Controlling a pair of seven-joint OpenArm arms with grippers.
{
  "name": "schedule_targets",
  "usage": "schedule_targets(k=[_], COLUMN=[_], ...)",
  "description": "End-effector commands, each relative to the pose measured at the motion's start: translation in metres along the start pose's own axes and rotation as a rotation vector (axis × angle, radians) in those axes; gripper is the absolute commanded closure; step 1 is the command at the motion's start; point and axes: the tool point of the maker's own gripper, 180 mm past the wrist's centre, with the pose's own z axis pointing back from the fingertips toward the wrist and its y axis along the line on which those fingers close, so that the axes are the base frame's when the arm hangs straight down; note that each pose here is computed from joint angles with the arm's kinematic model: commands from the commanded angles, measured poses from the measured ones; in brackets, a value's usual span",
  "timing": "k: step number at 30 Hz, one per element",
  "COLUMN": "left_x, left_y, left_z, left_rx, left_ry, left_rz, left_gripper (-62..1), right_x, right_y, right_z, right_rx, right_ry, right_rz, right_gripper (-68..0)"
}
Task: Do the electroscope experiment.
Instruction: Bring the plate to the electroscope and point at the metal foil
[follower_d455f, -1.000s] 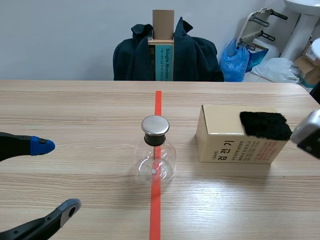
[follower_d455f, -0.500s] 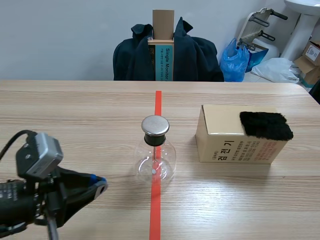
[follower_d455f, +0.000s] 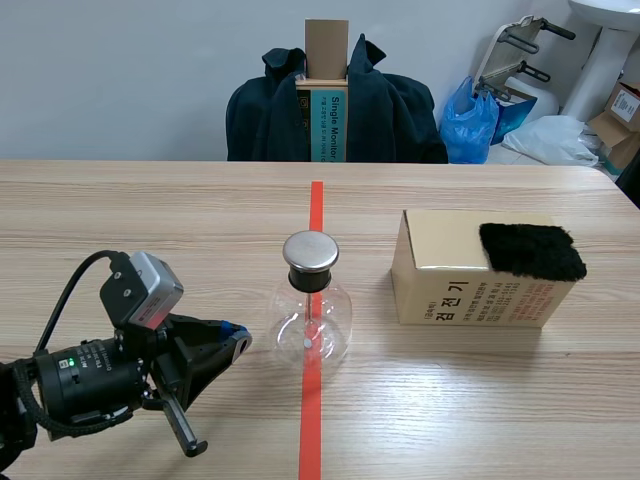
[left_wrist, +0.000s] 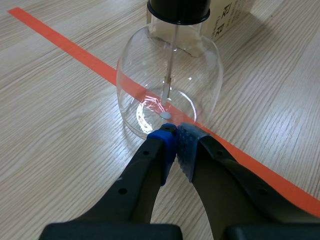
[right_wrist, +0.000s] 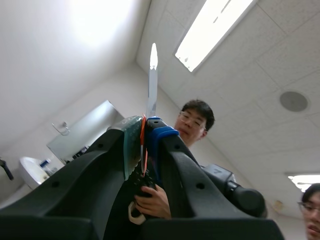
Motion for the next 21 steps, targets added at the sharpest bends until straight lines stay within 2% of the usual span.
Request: schedule_targets(k=[1,4,6,10,12,21], left_x=[0.014,0.015,0.016,0.017,0.017,0.016], left_y=[-0.001,0.001,0.002,0.003,0.003,0.003], left_z=[-0.003,-0.003,-0.003,-0.003,-0.003,-0.003], left_rx=[0.002,0.015,0.015,0.016,0.016,0.016], left_ry=[-0.052,-0.059,-0.059,-0.060,-0.060,-0.060], left_rz=[0.000,-0.005,-0.006,-0.009,-0.009,-0.009], left_gripper=[-1.8,-1.8,-1.8,-1.9,-1.8,-1.9], right_x=[0.009,0.026,0.039,0.057,0.065,0.076], right_y=[0.006,0.032,0.057,0.114,0.134,0.194], right_z=[-0.006,-0.005,0.003,0.033,0.051,0.121], right_rx=[0.016,0.080,0.149,0.305,0.351,0.548], right_ry=[-0.027,-0.062,-0.094,-0.163,-0.204,-0.332], right_rz=[-0.013,-0.039,-0.043,-0.018,-0.007,0.030], right_gripper=[-0.9,-0.9,-0.9,-0.9,-0.9,-0.9])
